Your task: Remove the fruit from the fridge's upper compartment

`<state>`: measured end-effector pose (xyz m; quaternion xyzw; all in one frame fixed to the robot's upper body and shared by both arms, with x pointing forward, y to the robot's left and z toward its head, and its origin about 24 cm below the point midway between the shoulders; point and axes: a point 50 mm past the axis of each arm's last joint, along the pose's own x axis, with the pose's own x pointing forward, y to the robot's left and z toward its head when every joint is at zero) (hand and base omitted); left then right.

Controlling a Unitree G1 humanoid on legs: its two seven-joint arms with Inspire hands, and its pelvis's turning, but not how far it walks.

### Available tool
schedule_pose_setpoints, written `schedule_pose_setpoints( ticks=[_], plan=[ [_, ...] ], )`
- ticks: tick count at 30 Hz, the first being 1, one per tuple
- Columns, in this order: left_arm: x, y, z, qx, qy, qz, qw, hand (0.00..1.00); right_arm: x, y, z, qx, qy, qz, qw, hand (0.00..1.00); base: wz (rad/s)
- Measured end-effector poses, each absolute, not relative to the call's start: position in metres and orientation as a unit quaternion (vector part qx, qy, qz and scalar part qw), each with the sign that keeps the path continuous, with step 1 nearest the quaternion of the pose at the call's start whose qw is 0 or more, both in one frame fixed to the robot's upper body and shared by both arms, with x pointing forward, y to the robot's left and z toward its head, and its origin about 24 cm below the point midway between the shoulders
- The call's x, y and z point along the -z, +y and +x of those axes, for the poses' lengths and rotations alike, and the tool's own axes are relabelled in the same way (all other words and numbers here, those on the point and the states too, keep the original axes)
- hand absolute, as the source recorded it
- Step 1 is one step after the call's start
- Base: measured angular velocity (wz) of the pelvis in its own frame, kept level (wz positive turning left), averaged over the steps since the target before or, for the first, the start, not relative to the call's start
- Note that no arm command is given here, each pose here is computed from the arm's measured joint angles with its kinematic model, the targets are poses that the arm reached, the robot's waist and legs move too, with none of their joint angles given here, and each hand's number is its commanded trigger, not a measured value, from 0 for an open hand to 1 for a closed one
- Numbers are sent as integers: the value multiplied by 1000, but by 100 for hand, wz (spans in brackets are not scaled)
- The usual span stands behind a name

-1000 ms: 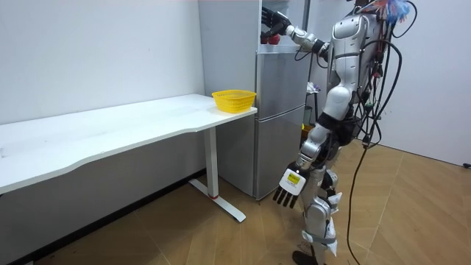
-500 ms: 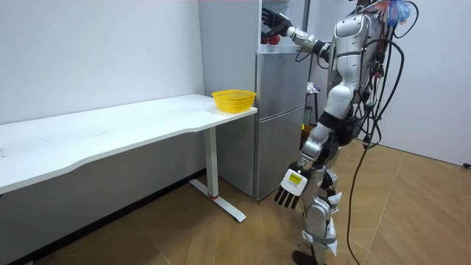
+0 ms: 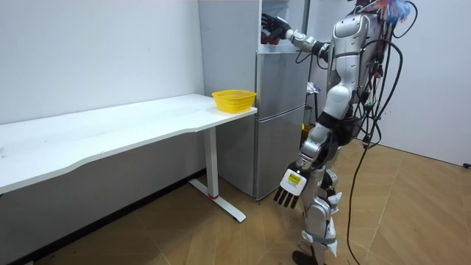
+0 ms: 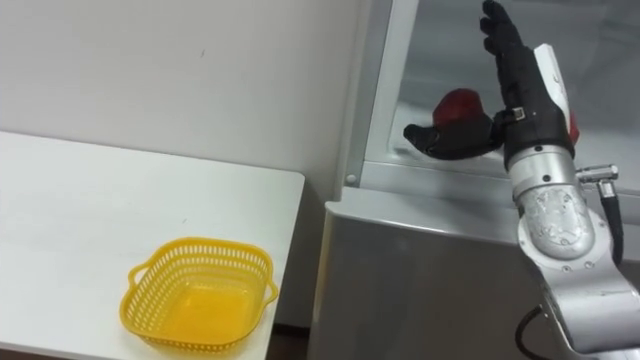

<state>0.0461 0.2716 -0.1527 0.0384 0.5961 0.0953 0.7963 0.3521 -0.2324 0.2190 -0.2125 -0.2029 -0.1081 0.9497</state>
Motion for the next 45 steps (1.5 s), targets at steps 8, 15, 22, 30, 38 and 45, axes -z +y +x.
schedule_pose_setpoints(
  ticks=[8,15,22,30,38,45],
  plan=[
    [153,271,46,-94,597,28,796,0,-210,-234,351,96,-188,-214,954,0,0],
    [153,271,45,-94,603,22,792,0,-209,-233,352,82,-179,-217,956,0,0],
    [153,270,45,-93,603,19,792,0,-206,-233,353,67,-167,-216,960,0,0],
    [154,271,43,-95,608,17,788,0,-189,-243,359,49,-123,-147,980,0,0],
    [153,273,41,-99,613,15,784,0,-190,-246,359,35,-111,-137,984,6,0],
    [153,273,42,-102,612,17,784,0,-191,-246,362,18,-105,-137,985,100,0]
  ],
)
